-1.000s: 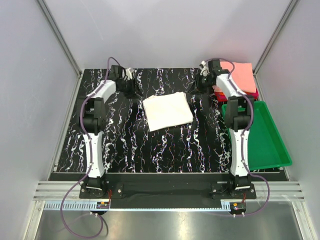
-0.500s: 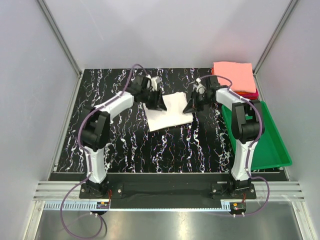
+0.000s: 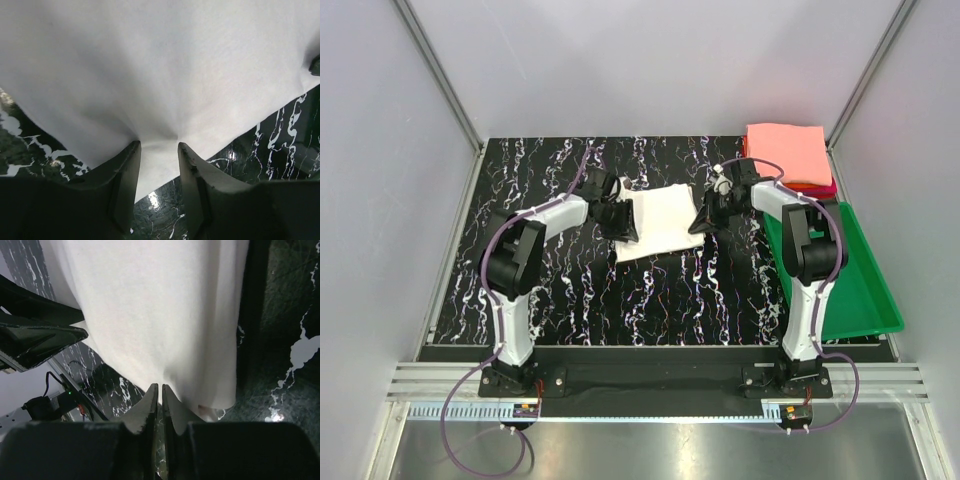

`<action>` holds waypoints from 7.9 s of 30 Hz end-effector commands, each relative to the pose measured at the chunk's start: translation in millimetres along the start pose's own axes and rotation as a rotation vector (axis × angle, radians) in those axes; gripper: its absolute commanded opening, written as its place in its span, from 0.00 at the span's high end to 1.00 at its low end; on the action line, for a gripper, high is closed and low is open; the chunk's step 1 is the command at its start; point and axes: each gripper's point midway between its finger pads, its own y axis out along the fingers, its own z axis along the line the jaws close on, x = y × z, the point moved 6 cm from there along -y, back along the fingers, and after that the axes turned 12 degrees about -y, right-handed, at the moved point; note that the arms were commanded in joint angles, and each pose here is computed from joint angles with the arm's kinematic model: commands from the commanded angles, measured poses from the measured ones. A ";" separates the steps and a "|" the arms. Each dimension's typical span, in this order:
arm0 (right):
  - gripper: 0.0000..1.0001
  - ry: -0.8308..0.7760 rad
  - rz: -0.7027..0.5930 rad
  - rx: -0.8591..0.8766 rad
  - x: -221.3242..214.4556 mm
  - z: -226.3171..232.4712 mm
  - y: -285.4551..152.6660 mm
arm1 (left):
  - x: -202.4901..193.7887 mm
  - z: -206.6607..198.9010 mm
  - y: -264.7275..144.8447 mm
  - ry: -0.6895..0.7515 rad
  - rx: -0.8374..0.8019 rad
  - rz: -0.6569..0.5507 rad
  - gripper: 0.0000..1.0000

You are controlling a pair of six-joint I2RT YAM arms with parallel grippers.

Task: Fold and stack the t-shirts
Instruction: Fold the tshirt, then neatly place the folded tshirt to the corner

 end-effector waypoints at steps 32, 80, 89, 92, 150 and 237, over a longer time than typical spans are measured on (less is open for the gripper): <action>0.86 -0.014 -0.035 -0.139 -23.8 -18.5 0.5 | 19.9 -63.8 -40.4 0.123 -0.206 -0.078 0.56; 0.11 -0.248 -0.132 -0.177 89.9 0.7 31.5 | -42.0 -54.6 -166.7 0.285 -0.184 -0.214 0.51; 0.19 -0.234 -0.110 -0.320 91.6 -13.5 63.4 | -58.0 -32.1 -199.6 0.358 -0.145 -0.314 0.50; 0.25 -0.243 -0.085 -0.315 87.3 -18.5 70.8 | -58.8 -25.4 -205.1 0.365 -0.130 -0.338 0.49; 1.00 -0.799 -0.498 -0.602 120.1 114.1 -171.0 | -72.1 -11.3 -189.8 0.344 -0.118 -0.280 0.48; 0.71 -0.259 -0.975 -0.842 230.6 -135.8 -349.1 | -70.5 -7.3 -162.8 0.305 -0.149 -0.157 0.44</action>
